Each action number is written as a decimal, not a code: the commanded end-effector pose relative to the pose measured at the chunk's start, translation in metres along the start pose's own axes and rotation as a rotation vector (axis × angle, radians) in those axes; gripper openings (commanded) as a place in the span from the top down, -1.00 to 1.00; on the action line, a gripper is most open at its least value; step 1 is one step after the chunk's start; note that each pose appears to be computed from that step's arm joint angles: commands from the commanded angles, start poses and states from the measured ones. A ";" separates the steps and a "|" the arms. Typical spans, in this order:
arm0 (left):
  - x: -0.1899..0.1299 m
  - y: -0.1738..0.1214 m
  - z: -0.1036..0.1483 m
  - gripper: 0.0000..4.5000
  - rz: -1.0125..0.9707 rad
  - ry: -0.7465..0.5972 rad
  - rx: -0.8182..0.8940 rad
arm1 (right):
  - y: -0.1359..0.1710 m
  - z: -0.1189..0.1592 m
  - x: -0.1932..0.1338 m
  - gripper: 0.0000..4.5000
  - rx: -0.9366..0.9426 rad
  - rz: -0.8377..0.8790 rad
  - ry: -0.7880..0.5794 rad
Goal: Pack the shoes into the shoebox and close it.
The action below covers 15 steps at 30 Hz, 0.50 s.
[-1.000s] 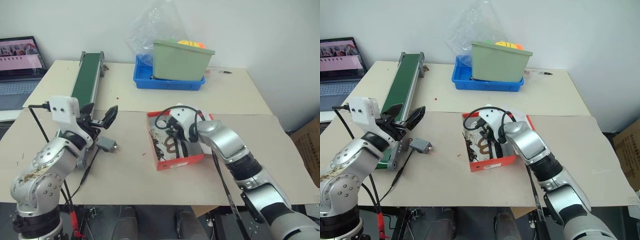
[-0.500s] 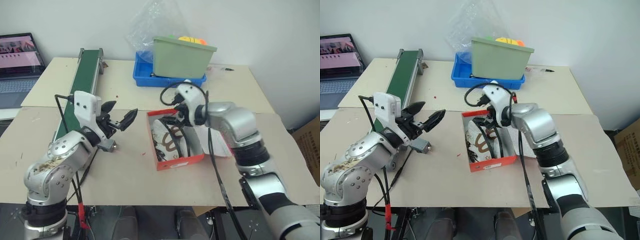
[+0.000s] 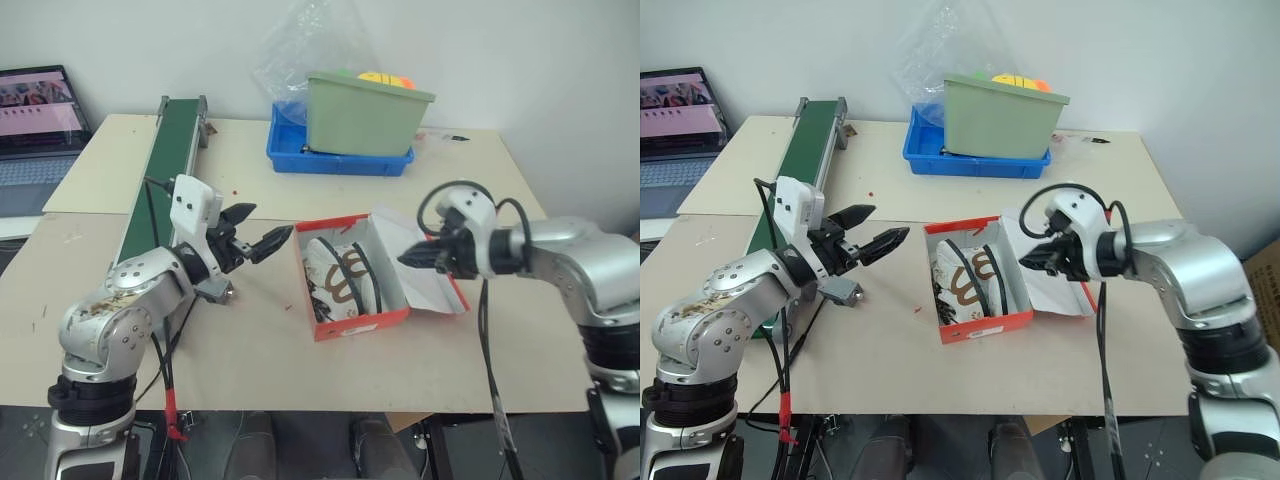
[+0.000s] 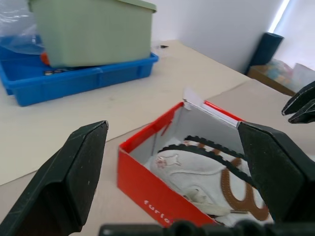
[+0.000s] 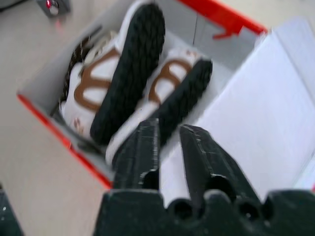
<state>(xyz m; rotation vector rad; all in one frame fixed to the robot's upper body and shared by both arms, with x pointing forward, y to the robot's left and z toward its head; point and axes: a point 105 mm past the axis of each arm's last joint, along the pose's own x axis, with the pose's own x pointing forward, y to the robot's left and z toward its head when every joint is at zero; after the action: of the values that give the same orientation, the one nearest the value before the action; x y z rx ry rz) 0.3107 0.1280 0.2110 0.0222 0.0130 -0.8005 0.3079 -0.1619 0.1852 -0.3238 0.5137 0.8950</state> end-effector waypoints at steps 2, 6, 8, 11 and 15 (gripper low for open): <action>-0.001 -0.025 -0.005 -1.00 -0.204 0.113 0.112 | 0.018 -0.034 -0.022 0.98 0.099 0.014 0.057; 0.000 -0.032 -0.015 -1.00 -0.283 0.185 0.169 | 0.042 -0.082 -0.014 0.98 0.250 0.055 0.114; 0.002 -0.031 -0.014 -1.00 -0.302 0.194 0.187 | 0.046 -0.101 -0.006 0.98 0.329 0.036 0.103; 0.005 -0.028 -0.008 -1.00 -0.310 0.182 0.179 | 0.036 -0.118 0.012 0.98 0.449 -0.058 0.049; 0.004 -0.024 -0.005 -1.00 -0.314 0.192 0.192 | 0.010 -0.131 0.028 0.98 0.633 -0.201 -0.050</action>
<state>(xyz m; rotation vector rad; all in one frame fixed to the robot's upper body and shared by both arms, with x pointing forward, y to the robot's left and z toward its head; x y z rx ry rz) 0.2958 0.1060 0.1963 0.2493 0.1614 -1.1109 0.2571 -0.1830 0.0540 0.1785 0.7671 0.6290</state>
